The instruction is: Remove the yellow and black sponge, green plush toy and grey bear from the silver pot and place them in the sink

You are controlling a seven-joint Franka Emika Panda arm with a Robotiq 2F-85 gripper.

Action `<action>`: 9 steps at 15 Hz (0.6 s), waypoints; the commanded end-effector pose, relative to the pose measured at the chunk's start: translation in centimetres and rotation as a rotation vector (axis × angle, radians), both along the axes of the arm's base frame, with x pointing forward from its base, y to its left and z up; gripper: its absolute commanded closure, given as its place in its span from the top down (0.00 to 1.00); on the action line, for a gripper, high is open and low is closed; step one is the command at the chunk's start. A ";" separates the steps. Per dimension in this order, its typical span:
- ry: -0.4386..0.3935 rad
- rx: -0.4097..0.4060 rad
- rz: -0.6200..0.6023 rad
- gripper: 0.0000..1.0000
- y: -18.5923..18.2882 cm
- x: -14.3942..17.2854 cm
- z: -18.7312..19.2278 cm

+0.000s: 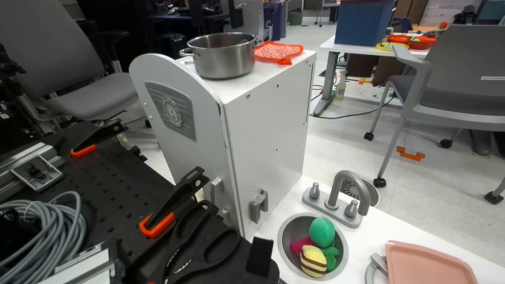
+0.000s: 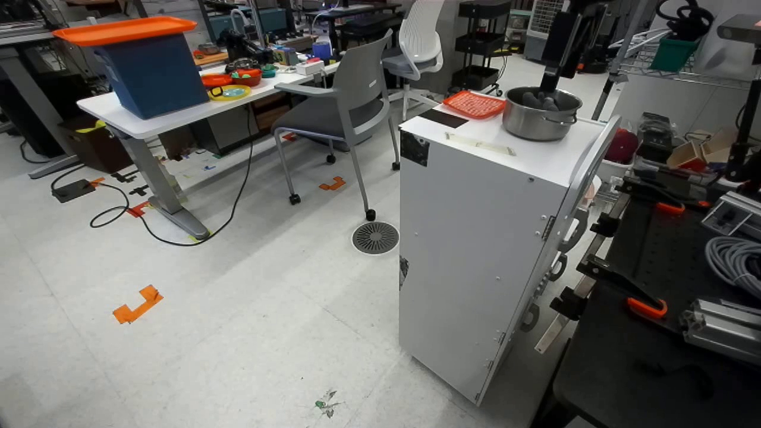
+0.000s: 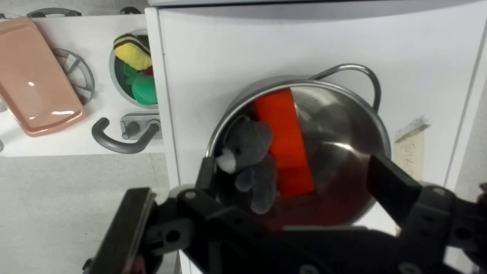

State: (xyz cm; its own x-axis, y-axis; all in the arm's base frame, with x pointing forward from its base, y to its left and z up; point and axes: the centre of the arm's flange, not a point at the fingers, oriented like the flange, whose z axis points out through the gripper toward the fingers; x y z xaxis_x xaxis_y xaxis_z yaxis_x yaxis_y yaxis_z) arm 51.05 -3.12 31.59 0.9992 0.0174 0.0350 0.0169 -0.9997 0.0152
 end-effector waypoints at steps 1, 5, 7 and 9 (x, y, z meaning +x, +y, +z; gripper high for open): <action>-0.016 -0.007 -0.020 1.00 -0.9 0.6 -0.3; 0.003 0.024 -0.010 1.00 -0.8 1.0 -1.0; 0.007 0.035 -0.002 1.00 -0.7 1.2 -1.2; 0.009 0.046 0.004 1.00 -0.5 1.4 -1.4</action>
State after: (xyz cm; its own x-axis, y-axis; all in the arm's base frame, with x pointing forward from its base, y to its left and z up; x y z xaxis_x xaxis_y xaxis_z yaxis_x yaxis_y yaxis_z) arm 51.49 -3.69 30.31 0.9998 0.0065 0.0179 0.0066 -1.0000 -0.0057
